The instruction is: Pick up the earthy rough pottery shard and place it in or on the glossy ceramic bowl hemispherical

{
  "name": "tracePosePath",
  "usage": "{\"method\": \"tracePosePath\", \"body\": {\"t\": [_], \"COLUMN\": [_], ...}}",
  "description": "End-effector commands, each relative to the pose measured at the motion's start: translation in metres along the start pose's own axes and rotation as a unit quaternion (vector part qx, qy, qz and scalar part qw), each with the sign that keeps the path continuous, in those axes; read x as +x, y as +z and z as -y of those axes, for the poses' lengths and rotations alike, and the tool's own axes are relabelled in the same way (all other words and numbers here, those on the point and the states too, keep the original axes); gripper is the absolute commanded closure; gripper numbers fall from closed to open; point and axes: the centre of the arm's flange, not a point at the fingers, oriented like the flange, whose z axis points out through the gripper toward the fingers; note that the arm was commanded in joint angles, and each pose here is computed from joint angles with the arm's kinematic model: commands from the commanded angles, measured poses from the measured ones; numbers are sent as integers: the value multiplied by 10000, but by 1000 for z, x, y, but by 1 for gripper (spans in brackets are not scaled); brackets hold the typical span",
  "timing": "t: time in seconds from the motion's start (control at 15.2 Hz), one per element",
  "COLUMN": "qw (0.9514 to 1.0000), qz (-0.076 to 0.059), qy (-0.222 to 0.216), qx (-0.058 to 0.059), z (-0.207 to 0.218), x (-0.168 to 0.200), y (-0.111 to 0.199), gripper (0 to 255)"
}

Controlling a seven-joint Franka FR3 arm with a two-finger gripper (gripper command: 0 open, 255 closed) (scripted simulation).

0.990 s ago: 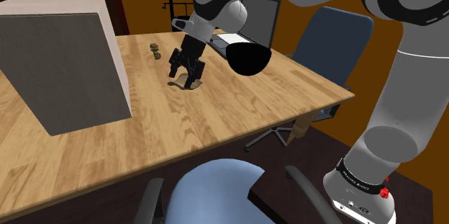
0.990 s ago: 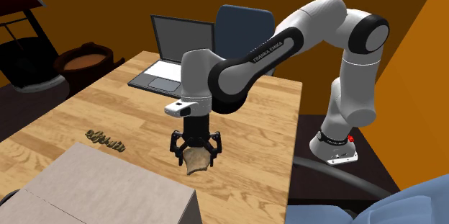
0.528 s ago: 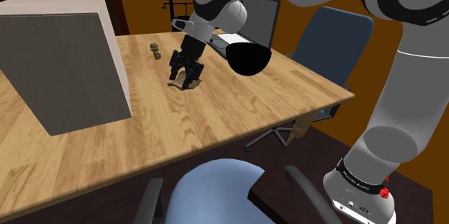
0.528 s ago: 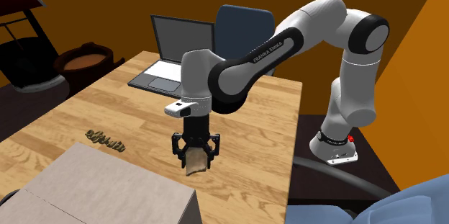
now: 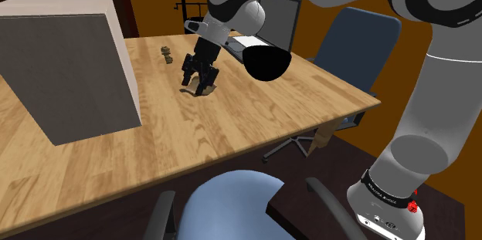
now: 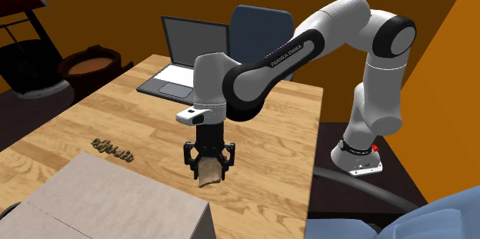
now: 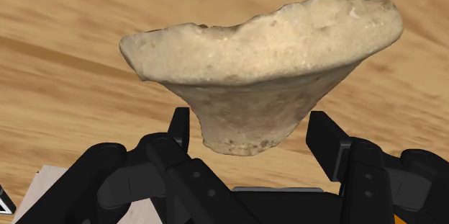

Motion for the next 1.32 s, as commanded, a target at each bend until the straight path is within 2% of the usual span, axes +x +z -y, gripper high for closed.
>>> {"method": "tracePosePath", "body": {"t": [0.0,1.25], "qw": [10000,10000], "qz": [3,2], "qy": [3,3], "qx": [1,1], "z": [0,-2], "x": [2,53], "y": [-5,-91], "gripper": [255,255]}}
